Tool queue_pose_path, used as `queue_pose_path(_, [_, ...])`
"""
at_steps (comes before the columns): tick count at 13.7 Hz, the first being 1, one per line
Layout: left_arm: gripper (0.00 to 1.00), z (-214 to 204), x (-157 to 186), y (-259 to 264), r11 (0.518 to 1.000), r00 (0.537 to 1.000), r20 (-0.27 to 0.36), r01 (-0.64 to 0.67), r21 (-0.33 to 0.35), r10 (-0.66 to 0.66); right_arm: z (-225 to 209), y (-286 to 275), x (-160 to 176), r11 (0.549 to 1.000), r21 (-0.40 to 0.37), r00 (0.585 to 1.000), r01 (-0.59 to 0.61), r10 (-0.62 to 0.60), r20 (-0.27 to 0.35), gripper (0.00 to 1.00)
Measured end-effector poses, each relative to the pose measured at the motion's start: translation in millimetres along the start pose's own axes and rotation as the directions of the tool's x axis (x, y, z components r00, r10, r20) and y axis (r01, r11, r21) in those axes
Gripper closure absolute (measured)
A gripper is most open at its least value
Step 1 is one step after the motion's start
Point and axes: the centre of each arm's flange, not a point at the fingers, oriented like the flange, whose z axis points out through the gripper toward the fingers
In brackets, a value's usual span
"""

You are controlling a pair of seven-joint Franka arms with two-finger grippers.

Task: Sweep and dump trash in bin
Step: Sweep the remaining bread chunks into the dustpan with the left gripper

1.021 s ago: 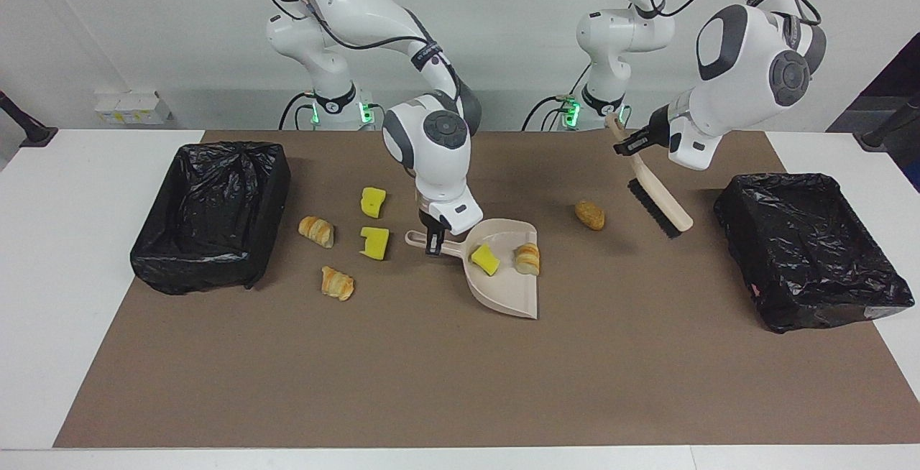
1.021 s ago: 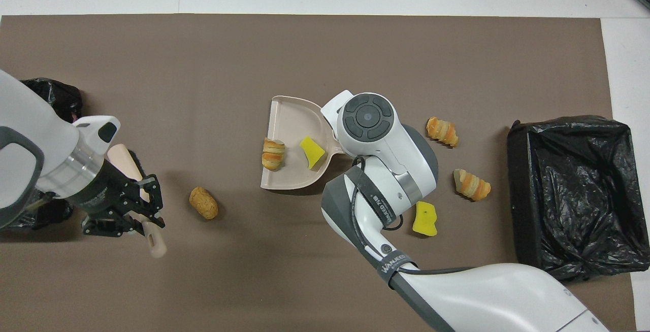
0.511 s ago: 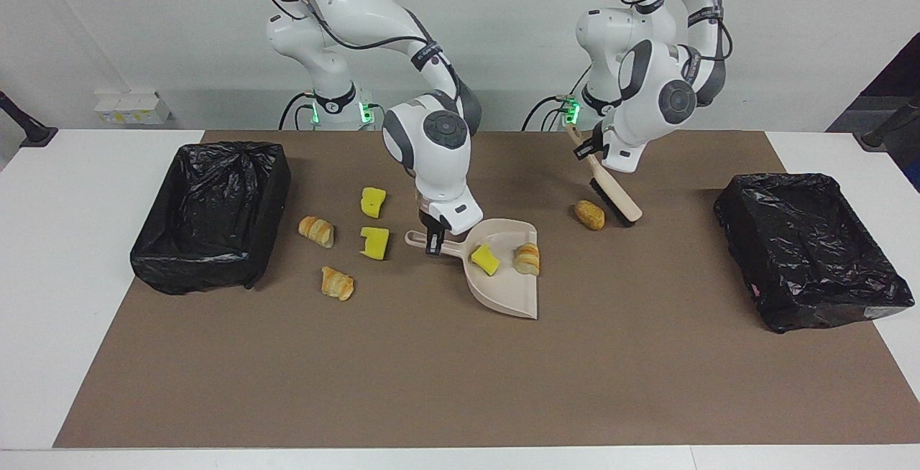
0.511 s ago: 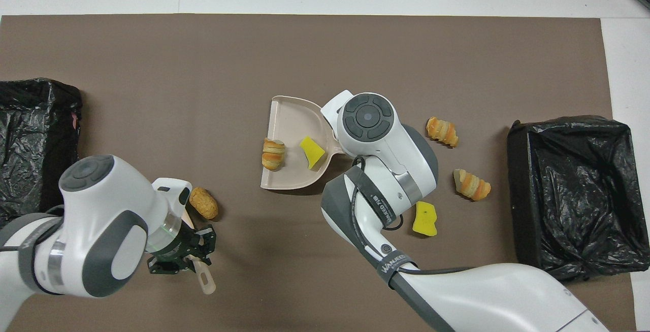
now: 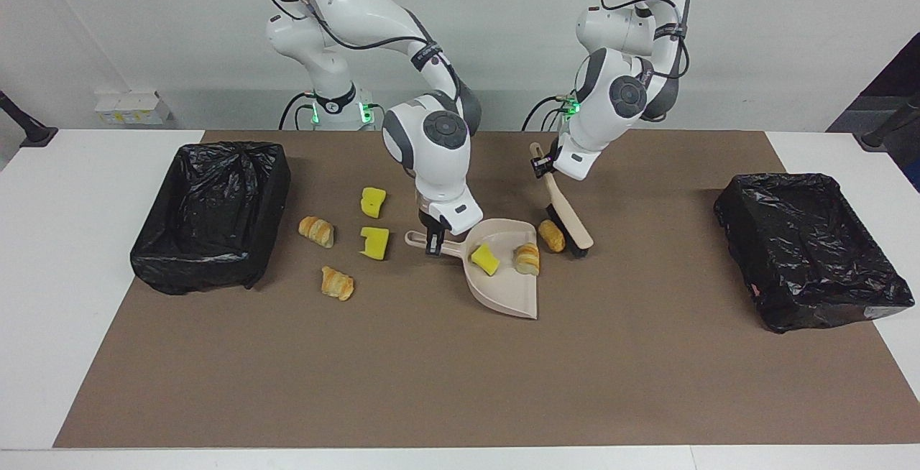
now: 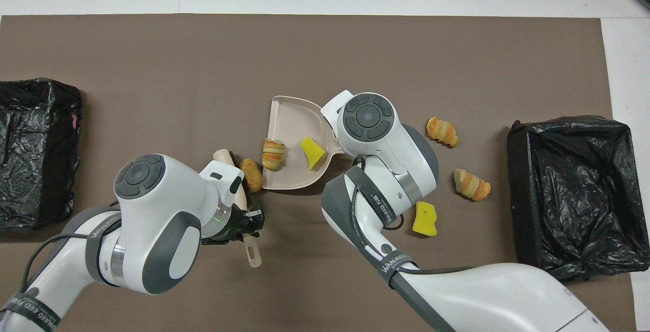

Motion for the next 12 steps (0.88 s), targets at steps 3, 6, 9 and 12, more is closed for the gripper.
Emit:
queue_pose_path(3, [0.74, -7.7, -0.5, 25.4, 0.998, 1.0, -0.012, -0.018, -0.054, 0.017, 0.4, 0.2, -0.2, 1.0, 0.001, 1.0, 0.001, -0.001, 0.0, 0.68])
queue_pose_path(6, [0.74, -18.0, 0.0, 42.4, 0.992, 1.0, 0.002, -0.004, -0.125, 0.004, 1.6, 0.8, -1.0, 1.0, 0.002, 1.0, 0.007, -0.007, 0.001, 0.68])
queue_pose_path(9, [0.74, -36.9, 6.1, 35.3, 0.994, 0.999, 0.035, -0.005, -0.113, 0.009, 2.0, 1.1, -1.4, 1.0, 0.002, 1.0, 0.012, -0.012, 0.002, 0.68])
queue_pose_path(12, [0.74, -73.4, 31.7, -14.0, 0.997, 0.993, 0.094, -0.064, -0.044, 0.068, 2.1, 1.7, -2.2, 1.0, 0.002, 1.0, 0.024, -0.024, 0.002, 0.68])
